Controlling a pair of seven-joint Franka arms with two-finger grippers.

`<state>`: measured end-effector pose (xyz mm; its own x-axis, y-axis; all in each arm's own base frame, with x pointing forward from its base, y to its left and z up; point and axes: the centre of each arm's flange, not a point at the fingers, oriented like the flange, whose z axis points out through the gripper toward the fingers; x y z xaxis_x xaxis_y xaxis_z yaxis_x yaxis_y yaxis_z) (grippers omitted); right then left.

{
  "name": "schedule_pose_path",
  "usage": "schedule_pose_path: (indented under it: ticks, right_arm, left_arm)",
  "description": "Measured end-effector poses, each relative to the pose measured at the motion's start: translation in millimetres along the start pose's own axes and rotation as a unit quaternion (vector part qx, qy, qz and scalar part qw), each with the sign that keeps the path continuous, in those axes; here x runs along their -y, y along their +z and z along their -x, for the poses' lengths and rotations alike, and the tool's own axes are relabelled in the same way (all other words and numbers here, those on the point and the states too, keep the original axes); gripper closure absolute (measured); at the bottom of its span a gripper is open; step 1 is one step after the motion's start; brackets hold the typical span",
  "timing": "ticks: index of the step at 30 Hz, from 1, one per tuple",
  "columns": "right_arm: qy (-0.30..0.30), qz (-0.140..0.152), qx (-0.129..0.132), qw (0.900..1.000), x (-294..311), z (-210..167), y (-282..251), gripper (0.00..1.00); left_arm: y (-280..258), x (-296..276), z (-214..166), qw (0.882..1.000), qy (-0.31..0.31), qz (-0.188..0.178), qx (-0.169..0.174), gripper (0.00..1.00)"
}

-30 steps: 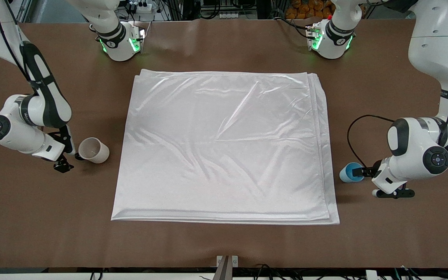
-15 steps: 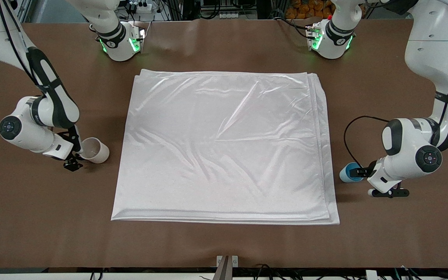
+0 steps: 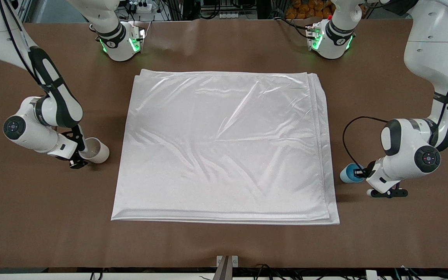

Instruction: Place blue cup into white mug on cloth

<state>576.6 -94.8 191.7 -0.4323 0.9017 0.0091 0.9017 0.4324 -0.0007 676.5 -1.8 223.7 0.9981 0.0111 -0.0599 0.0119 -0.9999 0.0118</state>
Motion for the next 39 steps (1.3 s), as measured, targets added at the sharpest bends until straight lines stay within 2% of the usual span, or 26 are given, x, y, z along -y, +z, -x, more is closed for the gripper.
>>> schedule_pose_path:
  ticks: [2,5,8,11,14,15,24,29,35,39]
  right_arm:
    - [0.001,0.002,0.001,1.000,0.7,1.8,-0.7,0.50]
    - [0.002,0.004,0.002,1.000,1.7,4.6,-2.2,0.51]
    - [0.003,0.006,0.004,1.000,1.8,6.5,-4.5,0.59]
    - [0.002,0.010,0.007,1.000,0.5,7.3,-8.5,0.60]
    - [0.002,0.015,0.011,1.000,-1.4,7.7,-14.4,0.79]
    - [0.002,0.016,0.012,1.000,-1.9,7.8,-16.5,0.81]
    - [0.011,0.039,0.014,0.999,-9.5,5.0,-41.2,0.81]
    - [0.004,0.050,0.010,0.999,-20.1,-8.8,-59.8,0.81]
    - [-0.001,0.042,-0.030,0.999,-34.7,-47.4,-82.8,0.81]
    - [0.001,0.032,-0.045,0.998,-43.2,-74.0,-98.0,0.81]
  left_arm:
    - [-3.4,-1.2,-0.4,1.000,-0.003,0.005,-0.002,0.95]
    - [-3.7,-1.2,-0.4,1.000,-0.003,0.005,-0.003,0.95]
    - [-3.5,-1.2,-0.5,1.000,-0.003,0.005,-0.003,0.95]
    - [-3.5,-1.8,-0.6,1.000,-0.003,0.005,-0.003,0.96]
    - [-4.4,-6.0,-0.8,1.000,0.000,0.007,-0.004,0.96]
    - [-5.2,-8.0,-1.1,1.000,0.001,0.007,-0.005,0.96]
    - [-22.5,-27.0,-3.7,1.000,0.015,0.009,-0.018,0.96]
    - [-34.3,-35.4,-3.3,0.999,0.021,0.008,-0.023,0.96]
    - [-57.4,-48.6,-2.3,0.999,0.031,0.008,-0.029,0.96]
    - [-79.0,-58.7,-2.6,0.999,0.039,0.006,-0.026,0.96]
